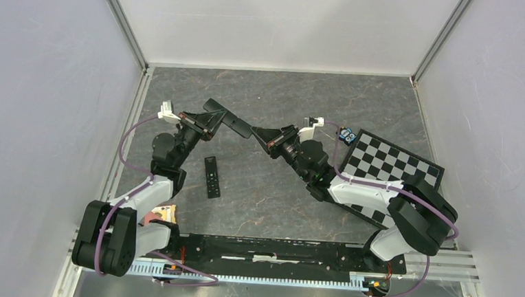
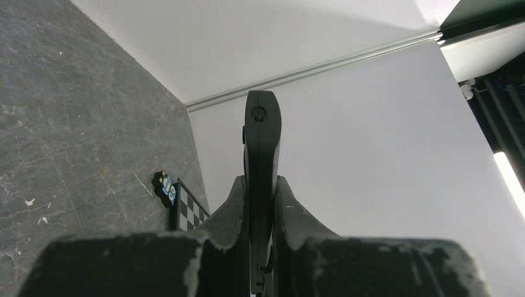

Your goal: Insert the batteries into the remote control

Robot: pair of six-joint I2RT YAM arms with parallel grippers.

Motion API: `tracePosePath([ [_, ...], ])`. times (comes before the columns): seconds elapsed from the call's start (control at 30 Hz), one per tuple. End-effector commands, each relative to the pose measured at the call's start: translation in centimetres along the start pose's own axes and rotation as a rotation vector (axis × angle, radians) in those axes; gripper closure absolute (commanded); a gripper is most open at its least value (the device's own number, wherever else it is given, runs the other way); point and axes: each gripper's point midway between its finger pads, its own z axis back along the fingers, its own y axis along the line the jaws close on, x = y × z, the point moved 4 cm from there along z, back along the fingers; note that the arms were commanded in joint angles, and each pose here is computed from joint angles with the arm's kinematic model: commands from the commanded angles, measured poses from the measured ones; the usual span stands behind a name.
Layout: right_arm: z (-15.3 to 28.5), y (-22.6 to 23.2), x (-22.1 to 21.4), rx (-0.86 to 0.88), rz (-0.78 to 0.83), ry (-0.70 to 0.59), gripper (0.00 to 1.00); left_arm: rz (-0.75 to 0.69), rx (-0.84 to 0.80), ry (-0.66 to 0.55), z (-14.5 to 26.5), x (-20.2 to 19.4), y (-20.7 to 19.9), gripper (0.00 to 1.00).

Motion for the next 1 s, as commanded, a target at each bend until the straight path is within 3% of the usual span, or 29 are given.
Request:
tracePosePath([
  [0.0,-0.6,0.2,-0.4,-0.044,0.003,0.002,1.00,-0.065,-0.171,0.025,0.4,-0.4,-3.5,0.98],
  [0.33,-1.3,-0.5,-0.7,-0.113,0.013,0.014,1.00,-0.065,-0.253,0.051,1.0,-1.1,-4.2,0.98],
  [0.97,0.0,-1.2,-0.6,-0.154,0.052,0.030,0.81,0.157,-0.032,-0.010,0.1,-0.1,-1.8,0.98],
])
